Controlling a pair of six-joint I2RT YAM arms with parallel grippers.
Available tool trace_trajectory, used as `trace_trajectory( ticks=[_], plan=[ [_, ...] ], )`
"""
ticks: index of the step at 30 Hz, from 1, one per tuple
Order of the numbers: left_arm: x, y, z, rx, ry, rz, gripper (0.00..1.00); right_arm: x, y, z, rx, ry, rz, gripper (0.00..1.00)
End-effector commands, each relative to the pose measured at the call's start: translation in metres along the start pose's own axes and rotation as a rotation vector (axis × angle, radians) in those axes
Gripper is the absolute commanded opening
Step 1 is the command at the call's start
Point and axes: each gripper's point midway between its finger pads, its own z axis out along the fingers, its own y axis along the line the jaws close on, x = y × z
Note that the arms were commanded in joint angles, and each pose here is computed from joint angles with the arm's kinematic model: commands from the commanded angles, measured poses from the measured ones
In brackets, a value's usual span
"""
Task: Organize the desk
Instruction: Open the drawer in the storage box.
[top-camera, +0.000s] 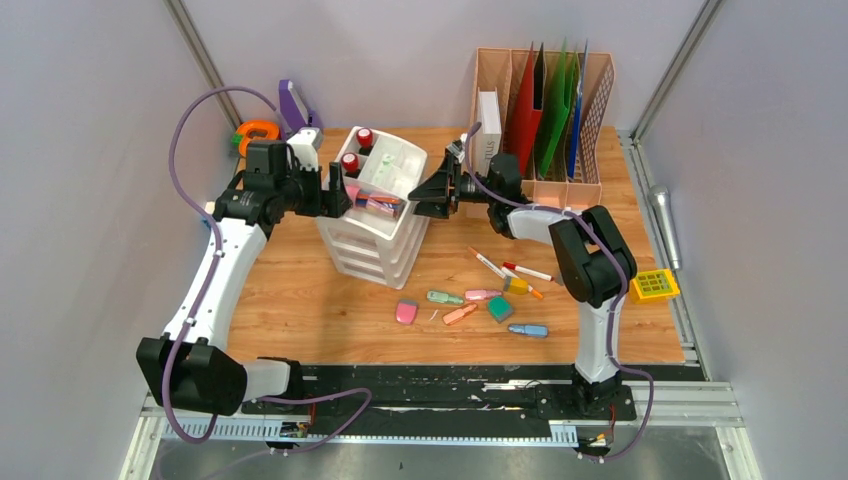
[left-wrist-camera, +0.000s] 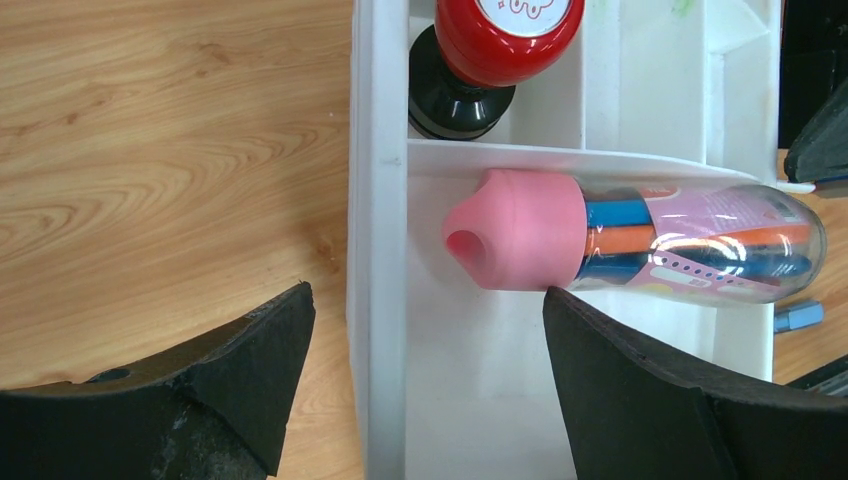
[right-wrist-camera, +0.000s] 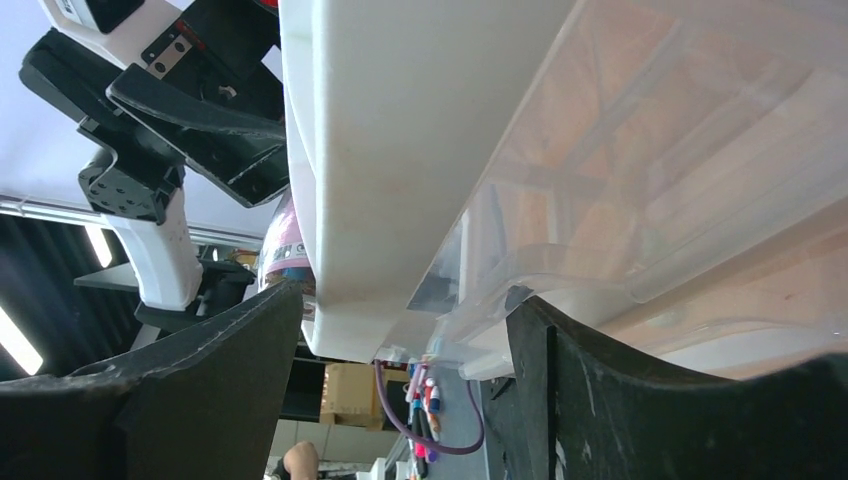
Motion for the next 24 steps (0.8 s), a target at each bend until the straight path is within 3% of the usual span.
trace_trajectory(
  ticks=[1,13,20,24],
  plan=[
    [0.005,-0.003,-0.002,0.016,0.003,0.012,0.92,-0.005,0.031,0.001,-0.109,-0.048,-0.053,0.73],
    [0.0,0.003,-0.004,-0.023,-0.014,0.027,0.92,0.0,0.02,-0.005,-0.085,-0.061,0.021,0.49],
    [-0.002,0.009,-0.006,-0.057,-0.024,0.04,0.92,-0.003,0.014,-0.007,-0.042,-0.051,0.032,0.25],
    [-0.003,0.012,-0.007,-0.076,-0.028,0.047,0.92,-0.005,0.007,-0.012,0.004,-0.053,0.033,0.17]
  ],
)
